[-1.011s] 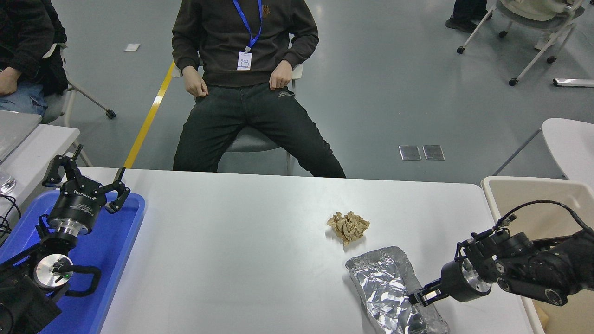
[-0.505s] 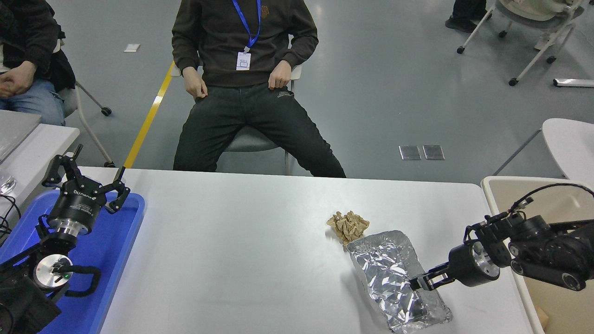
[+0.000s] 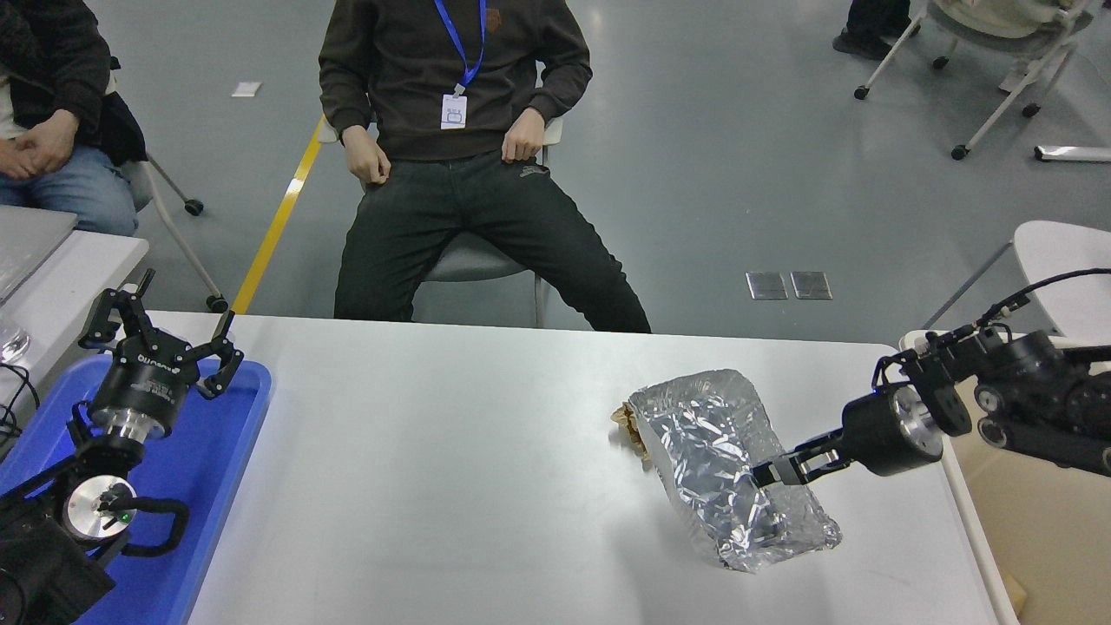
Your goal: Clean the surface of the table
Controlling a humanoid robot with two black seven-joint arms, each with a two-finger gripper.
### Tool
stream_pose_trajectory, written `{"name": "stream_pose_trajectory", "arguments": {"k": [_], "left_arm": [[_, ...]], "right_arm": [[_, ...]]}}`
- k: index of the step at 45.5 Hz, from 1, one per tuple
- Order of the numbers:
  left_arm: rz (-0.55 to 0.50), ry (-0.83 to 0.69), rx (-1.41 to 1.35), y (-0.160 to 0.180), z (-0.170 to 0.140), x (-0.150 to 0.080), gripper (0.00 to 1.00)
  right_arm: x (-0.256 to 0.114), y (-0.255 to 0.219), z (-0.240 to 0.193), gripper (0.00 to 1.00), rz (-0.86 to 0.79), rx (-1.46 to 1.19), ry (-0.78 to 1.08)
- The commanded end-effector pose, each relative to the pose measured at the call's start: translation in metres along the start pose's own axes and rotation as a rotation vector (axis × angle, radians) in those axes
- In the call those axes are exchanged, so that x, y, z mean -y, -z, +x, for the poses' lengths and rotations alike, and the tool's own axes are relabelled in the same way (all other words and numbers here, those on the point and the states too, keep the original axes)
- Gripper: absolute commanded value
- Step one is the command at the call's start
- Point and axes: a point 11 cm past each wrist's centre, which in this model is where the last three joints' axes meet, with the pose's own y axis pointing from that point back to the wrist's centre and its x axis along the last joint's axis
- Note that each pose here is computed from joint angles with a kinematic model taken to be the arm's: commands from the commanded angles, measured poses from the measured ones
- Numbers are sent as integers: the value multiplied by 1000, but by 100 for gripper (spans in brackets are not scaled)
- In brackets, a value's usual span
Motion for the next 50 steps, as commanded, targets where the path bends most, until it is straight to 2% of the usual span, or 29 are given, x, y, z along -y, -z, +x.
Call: {"name": "stream_pose_trajectory", "arguments": {"k": [1,24,34,50], "left_arm": [[0,0,0,0,0,0,100],[0,0,0,0,0,0,100],[0,1,-1,0,0,0,100],[0,1,-1,0,0,0,100]], "right_arm": [[-25,28,57,0,34,6,-79],[-48,47,100,0,49,17,-149],[-74,3,116,0,-38,137,-295],[-124,-77,109,0,-167,367,-543]]}}
